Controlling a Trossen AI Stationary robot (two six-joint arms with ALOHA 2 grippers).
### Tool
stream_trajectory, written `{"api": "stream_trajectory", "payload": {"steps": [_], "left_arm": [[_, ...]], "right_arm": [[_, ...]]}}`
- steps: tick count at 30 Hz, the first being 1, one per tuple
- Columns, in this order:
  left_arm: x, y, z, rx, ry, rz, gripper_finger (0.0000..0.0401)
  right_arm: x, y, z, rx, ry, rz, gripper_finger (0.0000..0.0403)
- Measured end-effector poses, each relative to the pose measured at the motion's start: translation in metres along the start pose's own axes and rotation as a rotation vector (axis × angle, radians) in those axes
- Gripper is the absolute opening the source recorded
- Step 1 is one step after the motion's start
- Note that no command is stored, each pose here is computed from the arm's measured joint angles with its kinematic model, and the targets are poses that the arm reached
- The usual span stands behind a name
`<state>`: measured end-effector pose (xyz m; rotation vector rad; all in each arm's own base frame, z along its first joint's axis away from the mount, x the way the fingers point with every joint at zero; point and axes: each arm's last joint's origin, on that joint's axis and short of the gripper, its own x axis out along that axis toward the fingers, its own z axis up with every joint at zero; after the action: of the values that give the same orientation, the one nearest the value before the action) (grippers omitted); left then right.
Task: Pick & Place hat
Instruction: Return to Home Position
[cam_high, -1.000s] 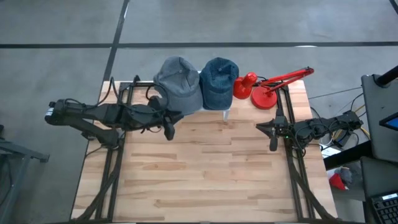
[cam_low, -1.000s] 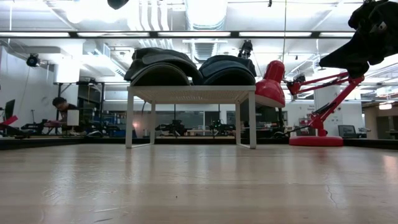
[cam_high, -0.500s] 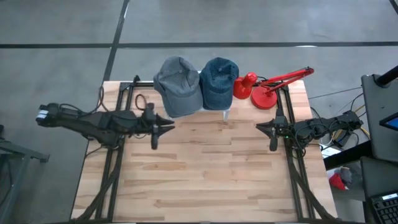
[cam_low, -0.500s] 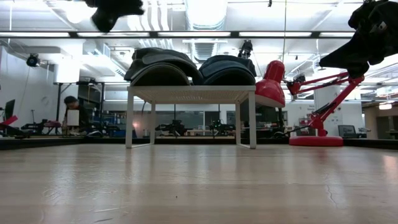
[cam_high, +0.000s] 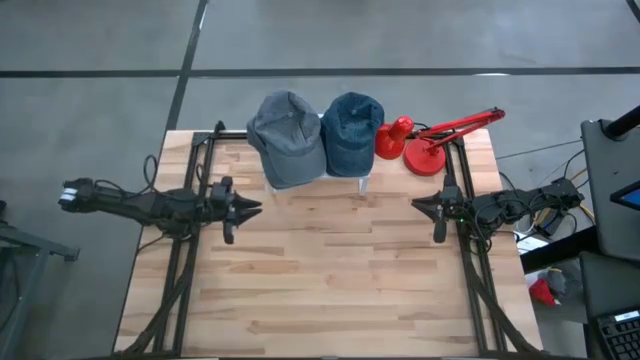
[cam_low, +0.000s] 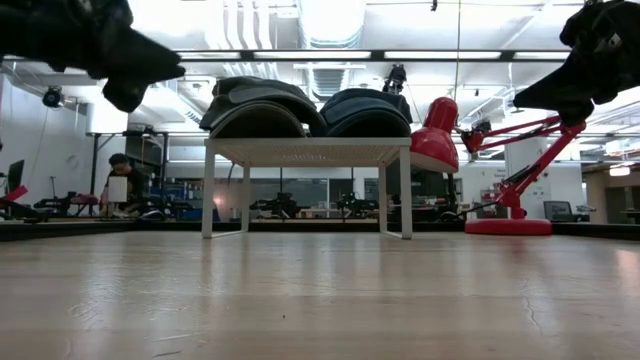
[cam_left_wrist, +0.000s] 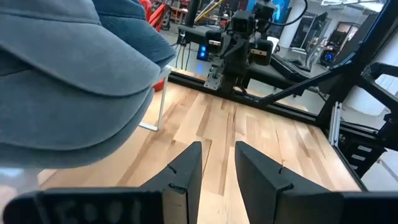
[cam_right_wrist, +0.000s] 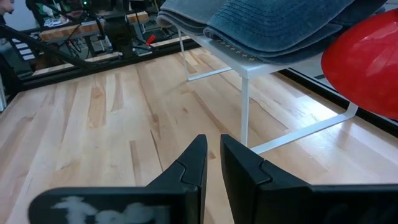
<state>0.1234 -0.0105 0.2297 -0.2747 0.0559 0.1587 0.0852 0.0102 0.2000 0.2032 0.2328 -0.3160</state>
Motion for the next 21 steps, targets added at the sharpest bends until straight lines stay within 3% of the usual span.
{"api": "stream_trajectory", "payload": {"steps": [11,21], "left_arm": [[-0.016,0.014,-0.028,0.038,-0.075,-0.02,0.0099],[-0.023,0.021,-0.05,0.016,-0.134,-0.097,0.0099]], "right_arm": [[0.0,0.0,0.0,0.059,-0.005,-0.006,0.0043],[-0.005,-0.008,0.004,0.197,-0.118,-0.186,0.0043]]}}
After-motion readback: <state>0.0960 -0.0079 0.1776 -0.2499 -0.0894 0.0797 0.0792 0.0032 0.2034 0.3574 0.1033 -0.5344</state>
